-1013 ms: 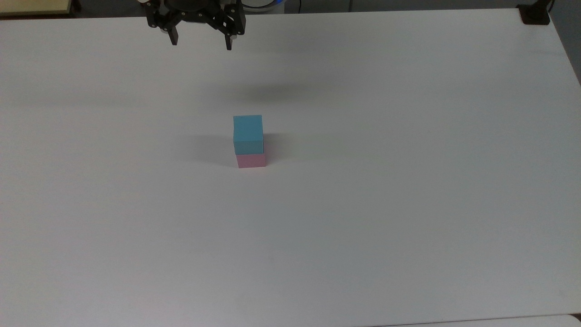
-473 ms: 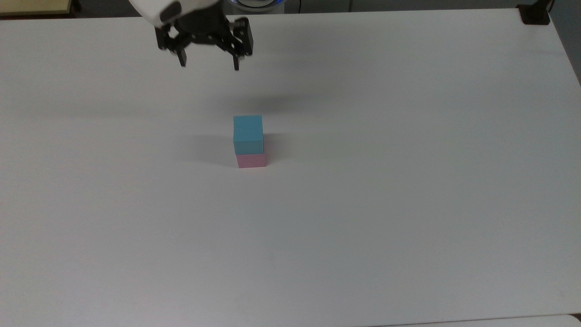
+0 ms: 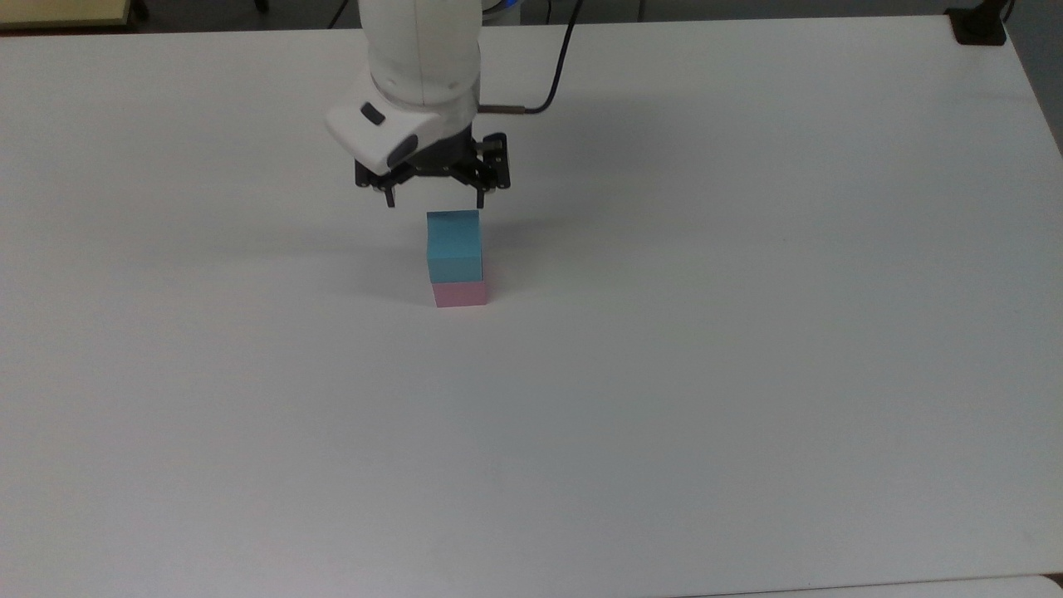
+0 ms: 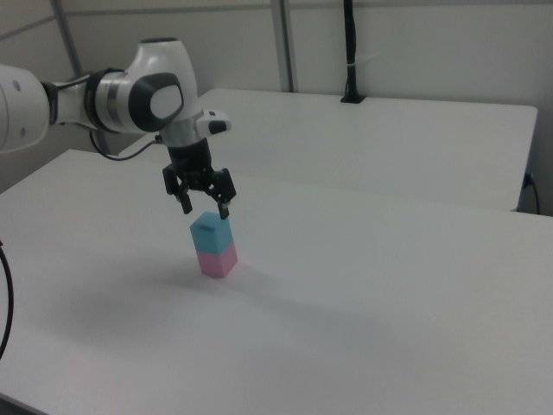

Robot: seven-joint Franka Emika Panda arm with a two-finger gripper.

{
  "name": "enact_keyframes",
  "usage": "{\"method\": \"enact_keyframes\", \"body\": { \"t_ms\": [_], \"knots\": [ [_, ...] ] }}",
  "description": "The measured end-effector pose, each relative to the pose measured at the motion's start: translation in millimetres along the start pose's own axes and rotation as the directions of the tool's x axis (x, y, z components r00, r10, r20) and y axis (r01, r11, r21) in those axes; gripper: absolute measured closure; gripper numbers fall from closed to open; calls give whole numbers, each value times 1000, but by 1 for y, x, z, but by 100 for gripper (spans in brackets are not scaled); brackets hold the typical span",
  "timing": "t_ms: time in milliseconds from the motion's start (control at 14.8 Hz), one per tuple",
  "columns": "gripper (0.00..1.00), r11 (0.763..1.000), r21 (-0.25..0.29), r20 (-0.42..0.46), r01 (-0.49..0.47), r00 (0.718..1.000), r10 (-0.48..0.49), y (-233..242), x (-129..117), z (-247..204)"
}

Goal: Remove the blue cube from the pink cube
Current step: 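Close the gripper on the blue cube and lift it off, then carry the blue cube aside and lower it onto the table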

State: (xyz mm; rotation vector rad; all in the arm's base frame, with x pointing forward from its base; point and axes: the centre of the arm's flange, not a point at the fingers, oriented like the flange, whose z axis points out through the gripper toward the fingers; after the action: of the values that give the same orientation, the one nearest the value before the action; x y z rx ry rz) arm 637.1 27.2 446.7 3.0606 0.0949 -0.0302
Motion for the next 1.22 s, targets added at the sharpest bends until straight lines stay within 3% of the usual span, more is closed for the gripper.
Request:
{"method": "enact_keyframes", "body": {
  "t_ms": [473, 675, 811, 1013, 1216],
  "knots": [
    [1, 999, -20, 21, 46, 999, -45, -28, 16, 56],
    [38, 999, -20, 5, 47, 999, -47, -29, 17, 47],
    [42, 999, -14, -20, 47, 999, -47, -27, 13, 25],
    [42, 996, 9, 6, 84, 996, -84, -40, -16, -2],
    [42, 987, 35, 80, 154, 984, -157, -108, -74, 12]
  ]
}}
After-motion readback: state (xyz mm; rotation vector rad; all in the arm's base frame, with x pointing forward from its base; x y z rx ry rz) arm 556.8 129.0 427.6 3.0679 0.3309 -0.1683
